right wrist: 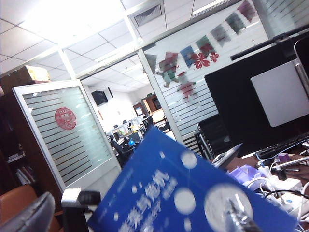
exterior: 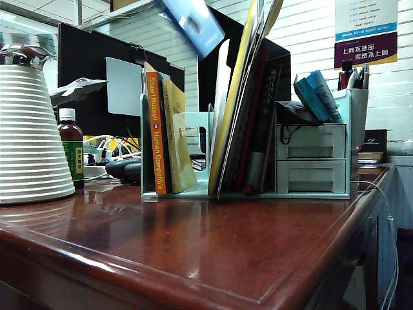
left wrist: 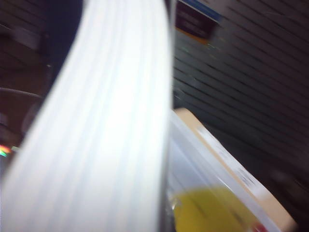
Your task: Pick up the blue book and put it on the bookshelf.
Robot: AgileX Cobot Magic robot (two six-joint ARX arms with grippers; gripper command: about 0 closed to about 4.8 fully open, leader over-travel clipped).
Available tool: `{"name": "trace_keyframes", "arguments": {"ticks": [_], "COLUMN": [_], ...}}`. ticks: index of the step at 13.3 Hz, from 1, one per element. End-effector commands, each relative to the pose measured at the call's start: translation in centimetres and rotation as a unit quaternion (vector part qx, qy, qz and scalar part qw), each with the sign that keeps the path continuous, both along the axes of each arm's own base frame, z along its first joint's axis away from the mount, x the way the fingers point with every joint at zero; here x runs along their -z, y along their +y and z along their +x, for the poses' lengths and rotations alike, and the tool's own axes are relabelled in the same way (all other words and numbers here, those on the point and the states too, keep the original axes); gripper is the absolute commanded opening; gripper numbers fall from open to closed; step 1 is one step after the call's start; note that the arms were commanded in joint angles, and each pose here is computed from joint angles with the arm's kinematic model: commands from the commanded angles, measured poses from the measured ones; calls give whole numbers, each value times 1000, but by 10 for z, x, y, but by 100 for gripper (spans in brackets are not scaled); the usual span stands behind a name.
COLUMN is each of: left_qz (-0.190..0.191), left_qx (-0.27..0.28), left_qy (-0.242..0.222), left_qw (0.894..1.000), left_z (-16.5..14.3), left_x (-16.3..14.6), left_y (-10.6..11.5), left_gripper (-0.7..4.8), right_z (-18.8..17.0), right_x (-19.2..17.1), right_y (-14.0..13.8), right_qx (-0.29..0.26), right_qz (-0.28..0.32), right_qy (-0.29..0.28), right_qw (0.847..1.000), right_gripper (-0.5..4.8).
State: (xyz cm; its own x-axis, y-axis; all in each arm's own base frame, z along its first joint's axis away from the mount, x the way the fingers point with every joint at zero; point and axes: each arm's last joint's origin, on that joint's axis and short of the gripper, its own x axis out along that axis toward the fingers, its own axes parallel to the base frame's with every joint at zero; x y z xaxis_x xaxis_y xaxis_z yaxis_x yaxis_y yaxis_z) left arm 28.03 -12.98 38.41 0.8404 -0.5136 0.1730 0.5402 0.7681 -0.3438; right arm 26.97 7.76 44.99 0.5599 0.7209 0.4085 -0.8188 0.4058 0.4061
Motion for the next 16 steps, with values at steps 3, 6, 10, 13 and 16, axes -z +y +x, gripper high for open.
{"name": "trace_keyframes", "arguments": {"ticks": [3,6,10,13,16], "left_qz": [4,50,139,157,149], "left_qx": [-55,-83,-100,-73,-67], "left_qy": [-73,-52,4,34,-1], "left_qw": [996,994,985,984,987], "left_z": [11,41,67,67,62], "left_x": [-5,31,85,97,81], "left_y": [-3,-18,-41,-49,-58], "left_gripper": [-7,-6,-7,-6,-7], "right_z": [-3,-3,-3,-3,-2], "right_x": [-3,-4,-3,-3,-2], "right_y": [0,0,0,0,0], "right_qx": [-1,-4,-4,-5,-8], "right_qz": [0,-2,-2,-2,-5], "right_qy": [-12,-12,-12,-7,-4], "right_qw": [1000,1000,1000,1000,1000], "right_gripper": [479,479,479,479,479]}}
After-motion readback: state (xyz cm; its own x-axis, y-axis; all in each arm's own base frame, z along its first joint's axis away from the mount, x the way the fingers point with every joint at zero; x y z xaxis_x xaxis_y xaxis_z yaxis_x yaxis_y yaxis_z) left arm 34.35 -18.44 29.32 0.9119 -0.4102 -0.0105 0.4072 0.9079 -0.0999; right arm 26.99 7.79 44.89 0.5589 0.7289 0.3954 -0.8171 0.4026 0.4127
